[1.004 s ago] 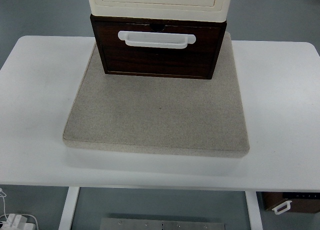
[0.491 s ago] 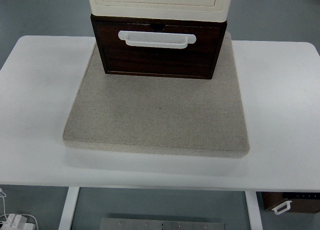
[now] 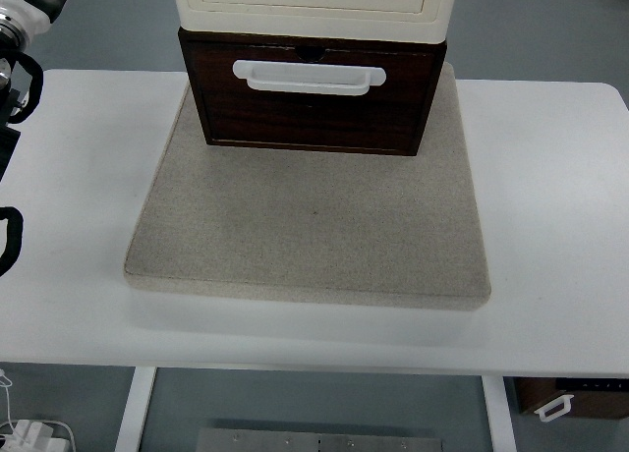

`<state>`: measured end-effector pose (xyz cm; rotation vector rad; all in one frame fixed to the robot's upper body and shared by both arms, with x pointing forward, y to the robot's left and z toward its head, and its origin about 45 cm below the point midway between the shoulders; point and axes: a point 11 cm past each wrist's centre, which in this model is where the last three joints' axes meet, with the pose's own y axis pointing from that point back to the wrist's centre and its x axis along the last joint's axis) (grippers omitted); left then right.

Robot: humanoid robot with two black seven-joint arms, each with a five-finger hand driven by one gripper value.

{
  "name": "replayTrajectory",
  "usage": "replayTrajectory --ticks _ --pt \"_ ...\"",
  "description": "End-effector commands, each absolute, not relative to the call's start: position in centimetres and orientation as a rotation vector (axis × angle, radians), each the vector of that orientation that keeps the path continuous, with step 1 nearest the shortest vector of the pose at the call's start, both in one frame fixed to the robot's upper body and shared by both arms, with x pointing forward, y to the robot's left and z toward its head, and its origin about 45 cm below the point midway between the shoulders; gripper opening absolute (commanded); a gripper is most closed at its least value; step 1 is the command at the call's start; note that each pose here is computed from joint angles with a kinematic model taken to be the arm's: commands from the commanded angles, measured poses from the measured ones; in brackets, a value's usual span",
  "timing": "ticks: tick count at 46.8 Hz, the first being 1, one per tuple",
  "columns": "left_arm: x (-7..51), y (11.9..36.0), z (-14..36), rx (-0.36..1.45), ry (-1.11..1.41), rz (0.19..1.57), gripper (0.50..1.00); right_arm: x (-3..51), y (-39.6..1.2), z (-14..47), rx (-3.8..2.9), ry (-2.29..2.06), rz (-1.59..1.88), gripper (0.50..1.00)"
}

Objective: Close drawer under combined cabinet

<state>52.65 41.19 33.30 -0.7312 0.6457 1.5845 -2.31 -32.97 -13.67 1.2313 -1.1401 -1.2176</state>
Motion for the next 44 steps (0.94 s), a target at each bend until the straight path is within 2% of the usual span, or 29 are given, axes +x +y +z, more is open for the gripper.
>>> replayTrajectory --ticks 1,5,15,28,44 --pt "52.5 40.9 32.2 -0.785 0.703 1.572 1.000 -2.3 -33.0 -13.7 1.231 -1.141 -1.218 0.952" --pt "52.1 41.0 30.8 -0.813 0.748 1.573 1.000 -2.3 -33.0 -13.7 1.232 -1.138 -1.216 0.952" --pt "52.1 38.6 28.6 -0.811 0.801 1.538 1.000 -2.3 -33.0 -13.7 1.232 -1.137 -1.215 0.952" --pt "52.5 35.9 27.5 -0.827 0.851 1.500 1.000 -2.3 -33.0 -13.7 1.230 -1.140 -1.216 0.952" --pt "52.7 34.0 26.8 -0.782 0.839 1.505 1.000 -2.3 -33.0 -13.7 1.229 -1.144 -1.219 0.952"
